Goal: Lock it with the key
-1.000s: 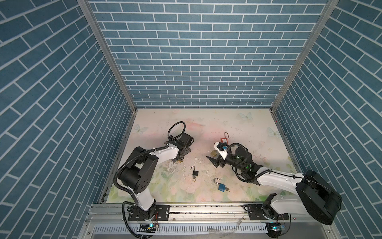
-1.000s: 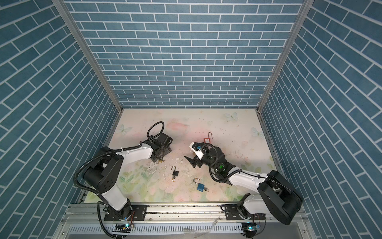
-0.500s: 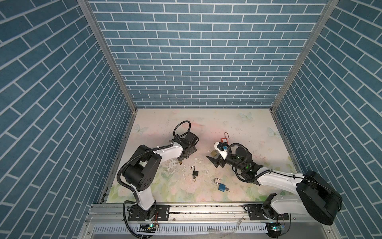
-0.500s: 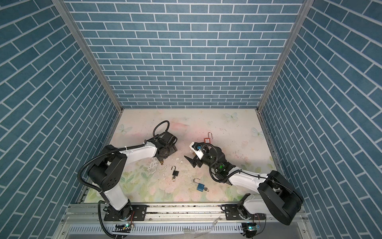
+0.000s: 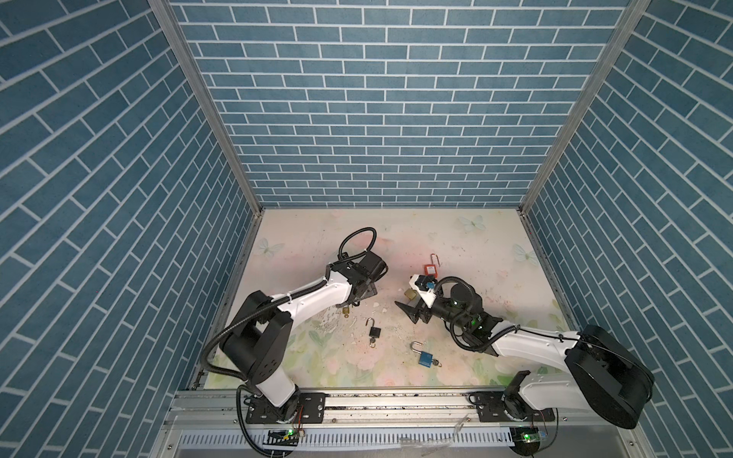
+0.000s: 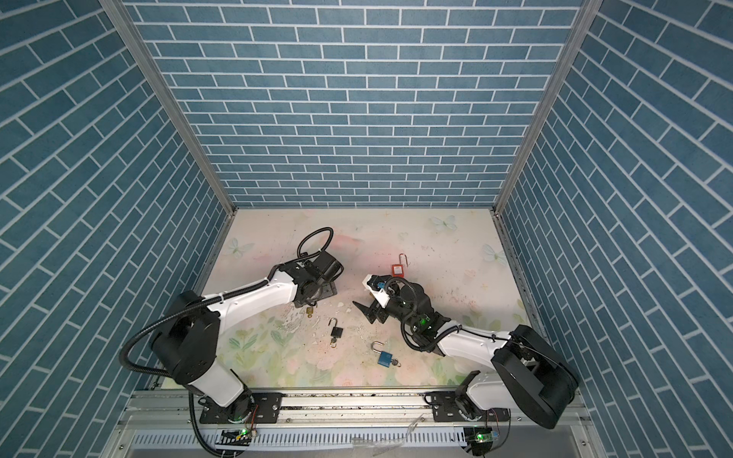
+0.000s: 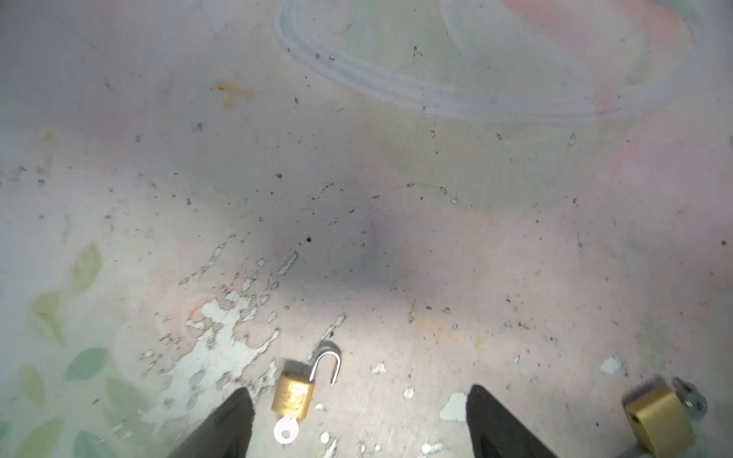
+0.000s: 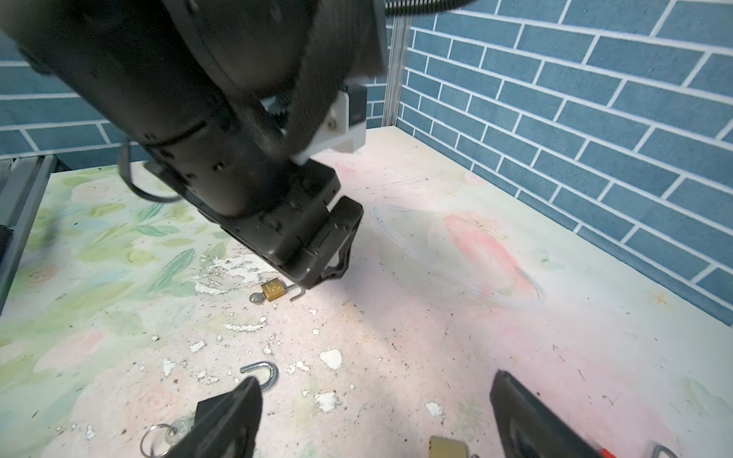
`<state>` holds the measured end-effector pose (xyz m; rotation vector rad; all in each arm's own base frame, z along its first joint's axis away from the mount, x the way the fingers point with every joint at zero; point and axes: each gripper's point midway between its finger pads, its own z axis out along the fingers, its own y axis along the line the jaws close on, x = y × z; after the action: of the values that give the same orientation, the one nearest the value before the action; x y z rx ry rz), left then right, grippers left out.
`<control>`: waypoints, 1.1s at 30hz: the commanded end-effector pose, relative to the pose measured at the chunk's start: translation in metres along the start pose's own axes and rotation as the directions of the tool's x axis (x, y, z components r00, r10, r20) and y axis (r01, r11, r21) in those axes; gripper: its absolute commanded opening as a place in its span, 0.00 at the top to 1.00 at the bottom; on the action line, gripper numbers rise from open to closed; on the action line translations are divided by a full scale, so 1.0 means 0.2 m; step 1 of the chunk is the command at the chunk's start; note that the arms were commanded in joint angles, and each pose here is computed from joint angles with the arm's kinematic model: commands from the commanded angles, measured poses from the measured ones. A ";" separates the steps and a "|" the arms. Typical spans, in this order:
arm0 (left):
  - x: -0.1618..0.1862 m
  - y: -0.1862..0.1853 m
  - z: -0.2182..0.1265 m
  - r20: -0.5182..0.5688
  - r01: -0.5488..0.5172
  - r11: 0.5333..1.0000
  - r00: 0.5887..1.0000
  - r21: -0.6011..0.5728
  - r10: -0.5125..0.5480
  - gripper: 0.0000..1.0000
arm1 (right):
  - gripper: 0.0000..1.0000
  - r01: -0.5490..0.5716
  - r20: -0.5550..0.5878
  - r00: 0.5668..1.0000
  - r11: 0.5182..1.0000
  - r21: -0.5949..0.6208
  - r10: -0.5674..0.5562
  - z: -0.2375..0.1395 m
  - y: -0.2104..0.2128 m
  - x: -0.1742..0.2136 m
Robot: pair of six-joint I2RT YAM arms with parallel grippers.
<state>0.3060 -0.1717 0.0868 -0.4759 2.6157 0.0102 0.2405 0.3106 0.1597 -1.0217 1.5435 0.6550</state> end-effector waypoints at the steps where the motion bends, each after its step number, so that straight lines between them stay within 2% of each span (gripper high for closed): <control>1: 0.09 0.17 -0.04 -0.043 -0.104 0.990 0.994 -0.092 0.101 0.14 | 0.10 -0.010 0.007 1.000 1.000 -0.015 0.010 0.01 0.03 0.02; 5: 0.15 0.22 -0.03 -0.068 -0.161 0.985 0.985 -0.070 0.156 0.14 | 0.10 -0.010 -0.002 1.000 0.999 -0.031 0.010 0.03 0.05 0.03; 10: 0.17 0.19 0.01 -0.073 -0.249 0.968 0.966 -0.026 0.246 0.14 | 0.10 -0.016 -0.024 1.000 0.999 -0.051 0.015 0.05 0.06 0.06; 16: 0.20 0.18 0.10 -0.103 -0.304 0.952 0.949 -0.040 0.299 0.24 | 0.10 -0.023 -0.037 0.999 0.998 -0.060 0.021 0.07 0.06 0.06; 20: 0.21 0.19 0.14 -0.115 -0.318 0.947 0.943 -0.047 0.311 0.35 | 0.11 -0.033 -0.044 0.999 0.998 -0.056 0.030 0.07 0.06 0.07; 28: 0.23 0.22 0.21 -0.142 -0.275 0.961 0.952 -0.005 0.272 0.37 | 0.12 -0.040 -0.054 0.998 0.997 -0.061 0.037 0.10 0.06 0.07; 33: 0.24 0.20 0.25 -0.157 -0.293 0.956 0.943 0.023 0.293 0.39 | 0.12 -0.042 -0.061 0.997 0.997 -0.069 0.037 0.11 0.06 0.08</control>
<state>0.2733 -0.1419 0.0245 -0.1205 2.8107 0.0877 0.2404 0.3232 0.1327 -1.0669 1.6184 0.6870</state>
